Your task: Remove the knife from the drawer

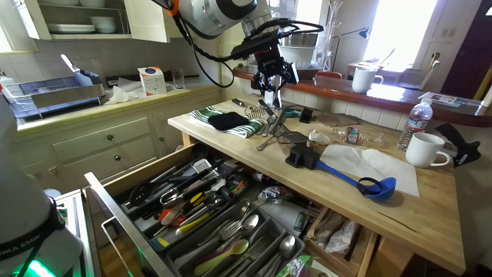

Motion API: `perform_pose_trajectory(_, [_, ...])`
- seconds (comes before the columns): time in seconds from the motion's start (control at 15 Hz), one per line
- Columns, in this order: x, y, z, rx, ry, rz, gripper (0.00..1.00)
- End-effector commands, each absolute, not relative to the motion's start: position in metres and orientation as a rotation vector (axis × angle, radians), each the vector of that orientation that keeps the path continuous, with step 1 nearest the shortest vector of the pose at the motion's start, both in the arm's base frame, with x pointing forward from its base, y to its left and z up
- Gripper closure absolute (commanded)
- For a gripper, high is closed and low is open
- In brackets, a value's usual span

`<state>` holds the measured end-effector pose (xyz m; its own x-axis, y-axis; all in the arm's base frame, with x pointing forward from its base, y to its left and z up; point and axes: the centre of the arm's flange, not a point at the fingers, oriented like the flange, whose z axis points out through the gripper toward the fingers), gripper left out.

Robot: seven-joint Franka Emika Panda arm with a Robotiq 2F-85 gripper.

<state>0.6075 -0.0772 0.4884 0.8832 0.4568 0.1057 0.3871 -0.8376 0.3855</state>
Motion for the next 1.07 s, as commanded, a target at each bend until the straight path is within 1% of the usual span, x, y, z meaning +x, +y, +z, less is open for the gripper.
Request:
perform_pose_trajectory(0.0, [0.61,-0.077,0.487,2.697,0.627,0.274,1.0])
perform_pose_trajectory(0.13, [0.612,-0.077,0.489,2.695,0.63,0.279,1.0])
perform_pose_trajectory(0.4, [0.655,-0.087,0.47,2.798,0.692,0.279,1.0])
perform_pose_trajectory(0.73, [0.692,-0.095,0.445,2.893,0.775,0.29,1.0])
perform_pose_trajectory(1.0, [0.721,-0.085,0.406,2.938,0.784,0.214,1.0])
